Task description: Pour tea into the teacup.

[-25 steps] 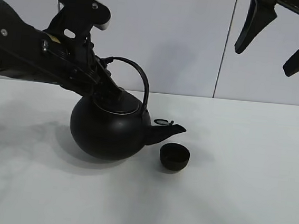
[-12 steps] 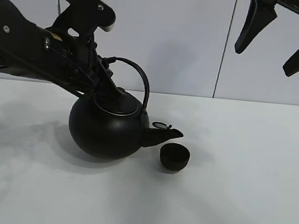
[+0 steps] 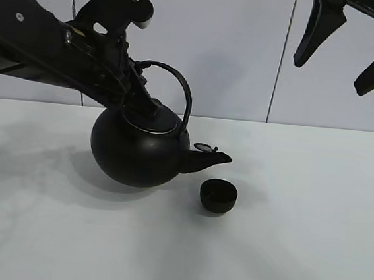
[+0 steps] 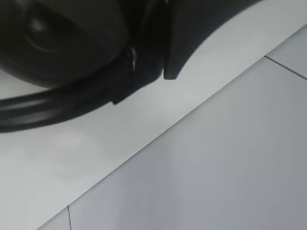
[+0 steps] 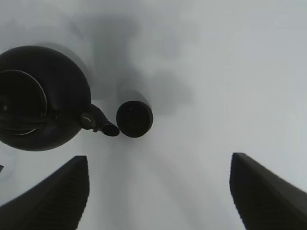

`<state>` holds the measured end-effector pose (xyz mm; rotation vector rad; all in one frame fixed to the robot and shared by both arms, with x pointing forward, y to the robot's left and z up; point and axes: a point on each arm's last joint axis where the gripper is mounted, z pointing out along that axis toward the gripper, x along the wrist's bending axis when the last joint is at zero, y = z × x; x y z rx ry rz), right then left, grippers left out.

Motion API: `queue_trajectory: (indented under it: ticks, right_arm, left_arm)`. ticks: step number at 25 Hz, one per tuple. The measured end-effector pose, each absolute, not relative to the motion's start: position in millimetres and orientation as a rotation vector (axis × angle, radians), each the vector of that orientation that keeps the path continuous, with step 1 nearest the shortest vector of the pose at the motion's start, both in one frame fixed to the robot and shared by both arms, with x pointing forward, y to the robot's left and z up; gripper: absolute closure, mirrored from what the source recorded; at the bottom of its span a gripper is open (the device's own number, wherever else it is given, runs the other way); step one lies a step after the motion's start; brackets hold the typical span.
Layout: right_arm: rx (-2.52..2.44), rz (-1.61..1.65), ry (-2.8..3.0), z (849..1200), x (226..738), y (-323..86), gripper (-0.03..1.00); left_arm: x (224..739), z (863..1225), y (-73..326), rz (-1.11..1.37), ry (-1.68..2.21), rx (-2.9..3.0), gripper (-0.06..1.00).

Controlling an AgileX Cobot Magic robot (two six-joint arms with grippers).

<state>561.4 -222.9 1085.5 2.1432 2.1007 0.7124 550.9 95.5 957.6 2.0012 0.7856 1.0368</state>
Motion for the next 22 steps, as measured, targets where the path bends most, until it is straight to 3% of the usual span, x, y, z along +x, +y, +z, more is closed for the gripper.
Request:
queue_trajectory:
  ticks: [22]
  right_arm:
    - [2.142, 0.715, 2.099, 1085.5, 561.6, -222.9, 0.41]
  left_arm:
    - [558.5, 956.9, 107.8, 1.054, 0.810, 2.010, 0.84]
